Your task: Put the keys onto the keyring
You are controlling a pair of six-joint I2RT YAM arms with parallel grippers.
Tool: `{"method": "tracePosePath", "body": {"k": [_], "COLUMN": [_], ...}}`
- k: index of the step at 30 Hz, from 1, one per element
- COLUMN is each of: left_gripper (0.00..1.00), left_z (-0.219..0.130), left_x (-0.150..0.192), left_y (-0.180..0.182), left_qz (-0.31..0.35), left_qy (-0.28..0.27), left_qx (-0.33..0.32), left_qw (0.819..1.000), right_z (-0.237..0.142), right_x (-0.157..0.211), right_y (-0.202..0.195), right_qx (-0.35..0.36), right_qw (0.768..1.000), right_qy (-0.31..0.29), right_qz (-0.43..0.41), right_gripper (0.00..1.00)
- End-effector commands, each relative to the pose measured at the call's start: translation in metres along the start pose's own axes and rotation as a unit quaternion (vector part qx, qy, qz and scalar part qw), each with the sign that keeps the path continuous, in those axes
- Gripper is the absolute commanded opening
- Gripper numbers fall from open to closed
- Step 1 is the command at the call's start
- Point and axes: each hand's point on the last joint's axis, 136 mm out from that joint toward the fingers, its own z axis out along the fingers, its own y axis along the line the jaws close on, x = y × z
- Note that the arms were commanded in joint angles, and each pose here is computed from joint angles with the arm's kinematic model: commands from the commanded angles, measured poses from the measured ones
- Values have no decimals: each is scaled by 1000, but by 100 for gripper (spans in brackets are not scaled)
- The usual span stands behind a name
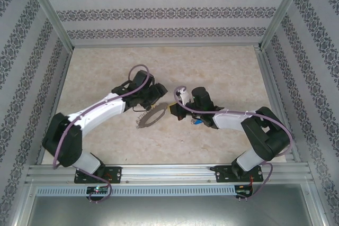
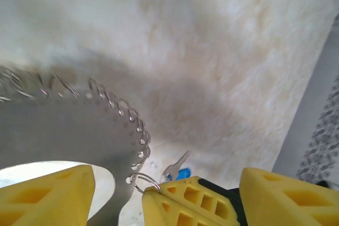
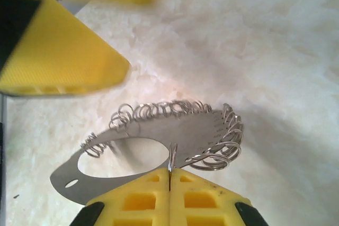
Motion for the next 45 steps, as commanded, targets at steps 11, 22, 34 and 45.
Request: {"method": "tracePosePath", "body": {"k": [11,22,34,45], "left_gripper": [92,75,43,40], "left_z": [-90,-116,-143,-139], "left_x": [-70,-69,-49,-37], "left_y": [-59,-100,-141,-153], "left_qz": [296,379,404,390], "left_qy": [-168,-172,-115,-74], "left_qx": [93,221,348,414], "left_qw": [936,882,838,819], "right_z": [-39,-71,-97,-111], "right_x": [-108,-180,-214,-222], "right_y": [35,68,90,95], "right_qx": [-74,-99,-137,-155], "right_qw": [991,975,961,955], "right_qy": [-107,-192,-234,-248], "right_qz": [-24,-44,-51,-47], "right_gripper": [0,0,0,0]}}
